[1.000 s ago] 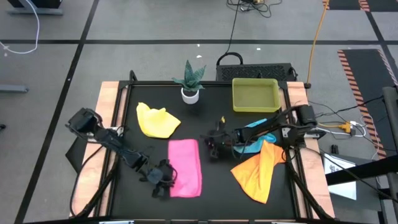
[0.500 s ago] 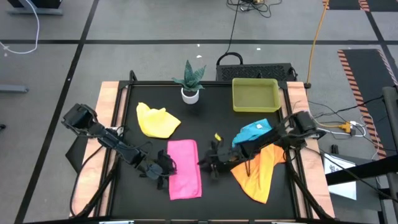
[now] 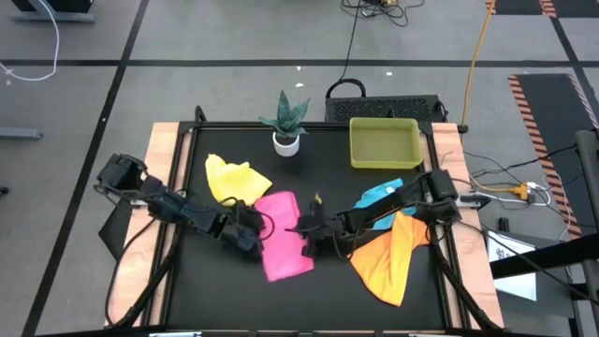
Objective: Fold microfiber towels
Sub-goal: Fold the pink microfiber cloth
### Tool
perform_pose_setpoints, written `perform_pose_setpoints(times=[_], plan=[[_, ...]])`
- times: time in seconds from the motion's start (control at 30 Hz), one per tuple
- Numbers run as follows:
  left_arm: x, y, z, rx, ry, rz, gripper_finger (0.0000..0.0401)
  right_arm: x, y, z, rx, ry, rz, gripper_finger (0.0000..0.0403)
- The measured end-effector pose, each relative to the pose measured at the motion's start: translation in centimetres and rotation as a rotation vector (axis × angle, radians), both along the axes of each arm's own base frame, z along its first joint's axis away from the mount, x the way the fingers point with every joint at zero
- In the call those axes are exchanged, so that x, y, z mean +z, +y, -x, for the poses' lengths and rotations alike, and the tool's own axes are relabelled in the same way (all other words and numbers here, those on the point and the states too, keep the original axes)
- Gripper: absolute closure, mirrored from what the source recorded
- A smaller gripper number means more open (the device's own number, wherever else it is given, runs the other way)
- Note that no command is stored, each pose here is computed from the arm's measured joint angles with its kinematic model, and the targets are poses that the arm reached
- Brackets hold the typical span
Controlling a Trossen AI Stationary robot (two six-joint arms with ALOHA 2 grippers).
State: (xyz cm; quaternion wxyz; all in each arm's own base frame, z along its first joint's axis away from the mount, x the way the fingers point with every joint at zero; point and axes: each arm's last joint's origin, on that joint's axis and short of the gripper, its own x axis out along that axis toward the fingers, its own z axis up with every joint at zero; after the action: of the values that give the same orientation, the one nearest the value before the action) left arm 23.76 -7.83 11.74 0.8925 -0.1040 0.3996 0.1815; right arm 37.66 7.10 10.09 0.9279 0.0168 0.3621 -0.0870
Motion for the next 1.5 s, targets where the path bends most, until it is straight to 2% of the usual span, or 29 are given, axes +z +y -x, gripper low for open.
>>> perform_pose_setpoints(times=[0.1, 0.2, 0.3, 0.43, 0.53, 0.63, 0.83, 1.0, 1.1, 1.2, 1.33, 1.4, 1.5], plan=[[0.4, -0.1, -0.5, -0.039, -0.054, -0.012, 0.0350, 0.9, 0.0, 1.7, -0.071, 0.045, -0.004, 0.0403], [0.9, -0.3, -1.1, -0.073, -0.118, -0.035, 0.0350, 2.2, 0.6, 3.1, -0.078, 0.008, -0.057, 0.0403], [1.2, 0.1, -1.6, -0.087, -0.157, -0.068, 0.0350, 2.7, 1.9, 4.4, -0.041, -0.025, -0.080, 0.0403], [1.0, 2.1, -1.8, -0.018, -0.112, -0.112, 0.0350, 1.7, 3.4, 5.0, 0.040, -0.053, -0.128, 0.0403], [0.8, 4.0, -2.2, 0.030, -0.090, -0.139, 0.0350, 0.0, 4.1, 5.2, 0.100, -0.008, -0.179, 0.0403], [0.1, 5.8, -2.5, 0.050, -0.048, -0.176, 0.0350, -0.4, 5.1, 5.6, 0.120, 0.018, -0.174, 0.0403], [-2.0, 7.9, -4.1, 0.009, -0.068, -0.195, 0.0350, 0.2, 7.8, 6.8, 0.194, 0.017, -0.207, 0.0403], [-2.4, 9.0, -5.8, -0.084, -0.216, -0.245, 0.0350, 0.3, 8.8, 7.3, 0.149, 0.004, -0.284, 0.0403], [-1.7, 9.5, -6.1, -0.102, -0.267, -0.286, 0.0350, 0.4, 9.0, 7.3, 0.067, -0.040, -0.267, 0.0403], [-0.2, 9.2, -6.0, -0.152, -0.318, -0.253, 0.0350, 0.9, 8.9, 7.2, 0.028, -0.091, -0.255, 0.0403], [0.6, 7.8, -6.1, -0.375, -0.384, -0.080, 0.0350, 1.1, 8.8, 6.9, 0.031, -0.121, -0.261, 0.0403], [-0.1, 7.5, -5.9, -0.385, -0.342, -0.049, 0.0350, 1.1, 8.7, 6.8, 0.045, -0.109, -0.273, 0.0403], [-2.1, 7.6, -5.9, -0.322, -0.261, -0.077, 0.0350, 0.9, 8.7, 6.9, 0.084, -0.077, -0.275, 0.0403]])
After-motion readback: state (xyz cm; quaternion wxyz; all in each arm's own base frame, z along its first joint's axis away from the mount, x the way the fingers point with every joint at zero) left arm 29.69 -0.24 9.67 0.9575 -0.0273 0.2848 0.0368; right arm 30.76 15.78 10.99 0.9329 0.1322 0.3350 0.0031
